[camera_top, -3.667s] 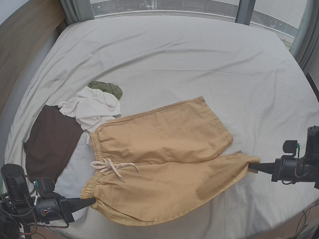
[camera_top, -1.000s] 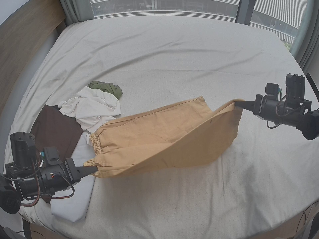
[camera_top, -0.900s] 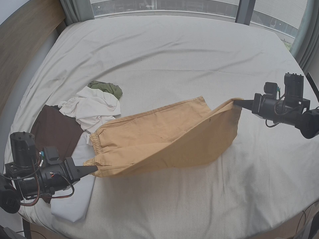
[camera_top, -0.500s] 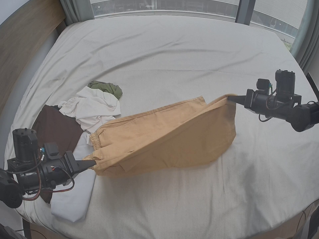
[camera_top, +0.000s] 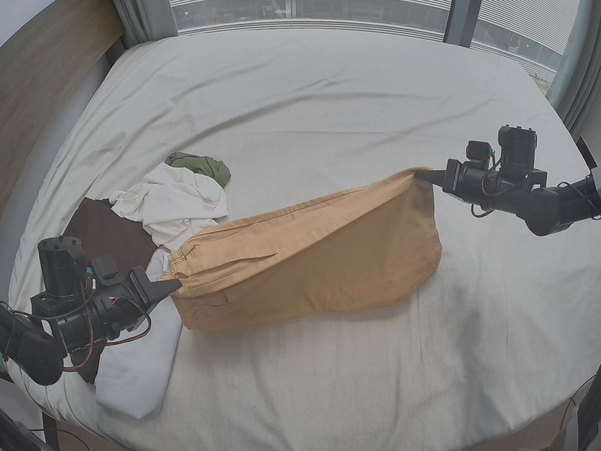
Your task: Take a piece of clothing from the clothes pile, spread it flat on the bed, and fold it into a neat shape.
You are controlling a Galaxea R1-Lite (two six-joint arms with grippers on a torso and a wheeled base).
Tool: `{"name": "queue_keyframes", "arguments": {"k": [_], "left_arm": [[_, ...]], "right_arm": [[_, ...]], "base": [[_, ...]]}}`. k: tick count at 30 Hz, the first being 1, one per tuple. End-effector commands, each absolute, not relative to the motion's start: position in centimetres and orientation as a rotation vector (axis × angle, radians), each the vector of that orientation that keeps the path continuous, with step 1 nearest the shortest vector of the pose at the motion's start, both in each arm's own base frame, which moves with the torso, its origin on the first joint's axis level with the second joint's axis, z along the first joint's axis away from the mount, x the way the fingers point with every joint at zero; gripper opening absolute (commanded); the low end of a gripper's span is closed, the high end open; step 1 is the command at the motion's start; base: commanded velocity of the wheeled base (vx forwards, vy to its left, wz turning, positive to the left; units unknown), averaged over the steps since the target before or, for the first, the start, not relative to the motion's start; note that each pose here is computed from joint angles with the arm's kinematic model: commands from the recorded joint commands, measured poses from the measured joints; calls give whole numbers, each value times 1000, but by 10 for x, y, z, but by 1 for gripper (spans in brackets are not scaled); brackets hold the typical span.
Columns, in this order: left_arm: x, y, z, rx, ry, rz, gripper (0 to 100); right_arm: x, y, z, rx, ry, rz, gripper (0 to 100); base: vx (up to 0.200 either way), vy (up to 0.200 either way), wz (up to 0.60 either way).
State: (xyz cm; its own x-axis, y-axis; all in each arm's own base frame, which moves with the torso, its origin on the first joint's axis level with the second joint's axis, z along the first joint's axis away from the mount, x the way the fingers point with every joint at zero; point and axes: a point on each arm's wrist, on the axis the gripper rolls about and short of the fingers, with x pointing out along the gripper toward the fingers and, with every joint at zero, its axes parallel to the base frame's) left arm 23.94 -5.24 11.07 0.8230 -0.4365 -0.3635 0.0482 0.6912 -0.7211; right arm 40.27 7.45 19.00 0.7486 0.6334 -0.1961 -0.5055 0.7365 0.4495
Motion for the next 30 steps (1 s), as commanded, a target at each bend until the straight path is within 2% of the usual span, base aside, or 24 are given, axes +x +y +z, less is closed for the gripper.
{"name": "queue_keyframes", "arguments": {"k": [1, 11, 12, 15, 16, 21, 25, 30], "left_arm": [[249, -54, 94, -768, 588, -255, 0], [258, -52, 96, -816, 571, -238, 0], [261, -51, 98, -819, 559, -235, 0], [263, -49, 101, -823, 544, -231, 0], [263, -48, 100, -824, 543, -217, 100], [264, -48, 102, -823, 519, -208, 100], [264, -49, 109, -845, 459, -236, 100], [266, -50, 113, -867, 428, -248, 100]], "right_arm": [[415, 79, 181, 387, 360, 644, 0], [432, 82, 177, 383, 342, 649, 0], [433, 82, 176, 383, 341, 651, 100], [435, 82, 177, 383, 334, 652, 100], [437, 83, 178, 385, 320, 652, 100], [434, 82, 183, 386, 312, 653, 100], [411, 75, 206, 383, 282, 654, 100], [390, 69, 208, 387, 305, 639, 100]], "base": [[0, 0, 0], [0, 0, 0], [0, 0, 0], [0, 0, 0], [0, 0, 0], [0, 0, 0], [0, 0, 0], [0, 0, 0]]}}
